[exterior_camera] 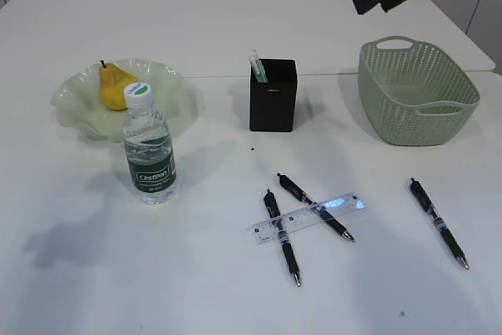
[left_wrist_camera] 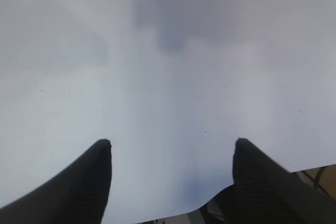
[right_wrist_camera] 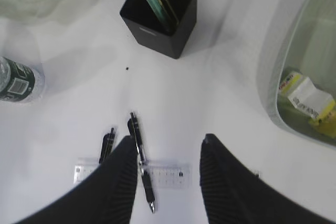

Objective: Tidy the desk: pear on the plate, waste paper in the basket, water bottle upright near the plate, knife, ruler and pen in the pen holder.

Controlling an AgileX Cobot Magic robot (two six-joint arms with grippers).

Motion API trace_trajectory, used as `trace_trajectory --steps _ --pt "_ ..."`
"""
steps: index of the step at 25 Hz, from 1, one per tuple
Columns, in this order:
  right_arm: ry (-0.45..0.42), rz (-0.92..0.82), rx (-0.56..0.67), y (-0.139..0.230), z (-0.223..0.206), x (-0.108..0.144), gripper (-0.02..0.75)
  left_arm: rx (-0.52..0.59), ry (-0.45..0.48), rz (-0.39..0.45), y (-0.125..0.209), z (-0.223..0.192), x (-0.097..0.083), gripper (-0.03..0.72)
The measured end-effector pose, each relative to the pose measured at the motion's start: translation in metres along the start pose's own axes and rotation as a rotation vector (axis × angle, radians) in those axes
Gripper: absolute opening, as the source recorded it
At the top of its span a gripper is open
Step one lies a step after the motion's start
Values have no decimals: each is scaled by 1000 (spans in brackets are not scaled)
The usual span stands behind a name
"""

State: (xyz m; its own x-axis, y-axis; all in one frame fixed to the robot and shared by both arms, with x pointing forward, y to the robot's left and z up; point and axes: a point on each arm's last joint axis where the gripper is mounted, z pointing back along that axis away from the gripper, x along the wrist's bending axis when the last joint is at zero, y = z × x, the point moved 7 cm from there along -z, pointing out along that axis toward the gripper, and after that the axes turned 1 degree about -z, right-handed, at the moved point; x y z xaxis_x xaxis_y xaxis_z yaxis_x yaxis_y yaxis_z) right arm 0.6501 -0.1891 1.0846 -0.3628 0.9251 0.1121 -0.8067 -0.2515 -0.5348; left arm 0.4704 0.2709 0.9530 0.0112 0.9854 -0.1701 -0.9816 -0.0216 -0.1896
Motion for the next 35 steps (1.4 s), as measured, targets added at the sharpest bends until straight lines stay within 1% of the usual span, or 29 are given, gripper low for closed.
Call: trace_trajectory --steps 3,5,8,11,14,19,21,24,29,32,35 --pt "23 -41 53 10 8 -2 300 0 3 2 0 0 -1 510" --pt "28 -72 65 12 10 -2 300 0 5 3 0 0 -1 510" --pt "27 -109 80 17 8 -1 300 0 6 4 0 0 -1 510" --pt "28 -141 127 31 1 0 300 -1 20 13 0 0 -3 510" --pt "29 -156 202 57 -7 4 300 -5 39 25 -1 0 -6 510" --pt "27 -160 356 117 -17 13 301 -5 53 34 -1 0 -8 510" --pt "31 -159 379 132 -13 15 301 -9 54 35 -2 0 -9 510" --pt "46 -151 381 143 -7 14 301 -12 55 35 -2 0 -9 510" --pt "85 -62 327 136 -8 5 301 -14 56 36 -2 0 -9 510" --pt "79 3 300 130 -15 3 301 -14 56 36 -2 0 -9 510" --pt "50 66 312 129 -31 3 301 -23 55 37 -4 0 -9 510"
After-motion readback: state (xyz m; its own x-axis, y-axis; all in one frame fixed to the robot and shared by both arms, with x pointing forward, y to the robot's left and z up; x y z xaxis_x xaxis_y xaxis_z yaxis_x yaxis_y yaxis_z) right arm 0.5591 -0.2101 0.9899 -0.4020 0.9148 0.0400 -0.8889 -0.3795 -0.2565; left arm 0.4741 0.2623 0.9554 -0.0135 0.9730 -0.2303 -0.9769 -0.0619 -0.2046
